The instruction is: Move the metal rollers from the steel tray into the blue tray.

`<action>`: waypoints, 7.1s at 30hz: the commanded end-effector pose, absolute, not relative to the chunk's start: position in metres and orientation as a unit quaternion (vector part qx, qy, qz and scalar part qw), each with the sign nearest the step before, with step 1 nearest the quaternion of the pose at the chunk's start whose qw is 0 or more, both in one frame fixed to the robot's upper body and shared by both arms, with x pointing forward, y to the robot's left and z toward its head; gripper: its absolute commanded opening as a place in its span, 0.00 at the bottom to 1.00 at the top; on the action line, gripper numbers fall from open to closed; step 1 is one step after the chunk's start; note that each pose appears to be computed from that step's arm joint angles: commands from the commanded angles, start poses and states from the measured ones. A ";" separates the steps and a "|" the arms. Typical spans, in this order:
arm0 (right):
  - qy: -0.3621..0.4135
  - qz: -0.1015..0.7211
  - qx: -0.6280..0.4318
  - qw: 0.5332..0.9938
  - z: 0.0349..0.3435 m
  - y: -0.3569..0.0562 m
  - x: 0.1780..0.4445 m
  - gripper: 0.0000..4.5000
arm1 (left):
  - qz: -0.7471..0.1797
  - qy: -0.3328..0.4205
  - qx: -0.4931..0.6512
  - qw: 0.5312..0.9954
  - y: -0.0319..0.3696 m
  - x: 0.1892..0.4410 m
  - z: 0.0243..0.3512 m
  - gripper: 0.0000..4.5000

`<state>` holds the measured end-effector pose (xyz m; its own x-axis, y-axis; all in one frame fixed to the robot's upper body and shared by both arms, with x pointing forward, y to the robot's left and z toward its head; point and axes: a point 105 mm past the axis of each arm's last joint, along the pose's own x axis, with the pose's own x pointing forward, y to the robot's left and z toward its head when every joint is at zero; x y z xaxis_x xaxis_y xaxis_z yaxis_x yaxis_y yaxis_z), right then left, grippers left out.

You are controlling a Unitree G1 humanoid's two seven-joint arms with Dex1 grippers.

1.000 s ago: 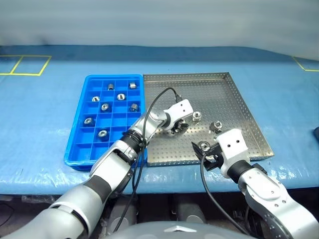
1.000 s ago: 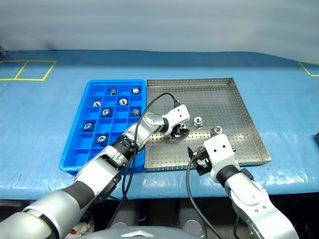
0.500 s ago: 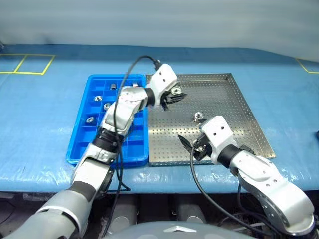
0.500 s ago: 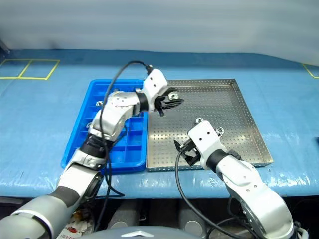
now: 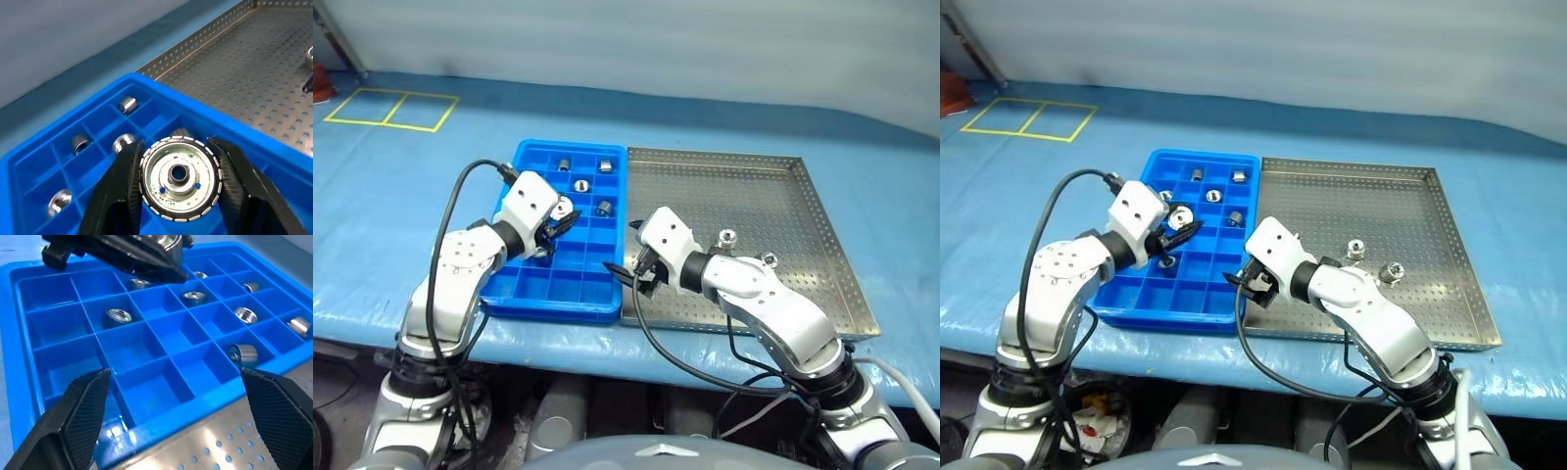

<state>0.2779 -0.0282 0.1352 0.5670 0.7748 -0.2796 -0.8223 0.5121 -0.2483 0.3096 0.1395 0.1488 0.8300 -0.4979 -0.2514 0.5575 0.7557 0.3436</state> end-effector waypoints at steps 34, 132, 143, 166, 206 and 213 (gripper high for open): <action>0.041 0.490 -0.170 0.854 0.140 -0.014 0.271 1.00 | -0.221 0.167 0.135 0.951 0.163 0.280 0.117 0.99; 0.055 0.379 -0.108 0.917 0.160 0.029 0.359 0.38 | -0.257 -0.022 0.074 0.963 0.118 0.251 0.141 1.00; 0.094 0.363 -0.088 0.923 0.136 0.011 0.359 0.38 | -0.268 -0.015 0.071 0.961 0.115 0.250 0.139 1.00; 0.085 0.235 -0.041 0.967 0.144 -0.054 0.357 0.99 | -0.337 -0.015 0.069 0.939 0.094 0.258 0.136 1.00; 0.208 -0.265 0.161 0.928 0.075 -0.190 0.342 0.99 | -0.467 -0.018 0.078 0.880 0.046 0.257 0.137 1.00; 0.244 -0.292 0.155 0.912 0.060 -0.195 0.335 0.99 | -0.463 -0.017 0.075 0.883 0.047 0.256 0.136 1.00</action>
<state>0.3357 -0.2051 0.0628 0.7148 -0.4810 -0.5077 0.6036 0.7909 0.1005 0.2608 0.0502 0.1266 0.5812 -0.8104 -0.0740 0.8114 0.5703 0.1279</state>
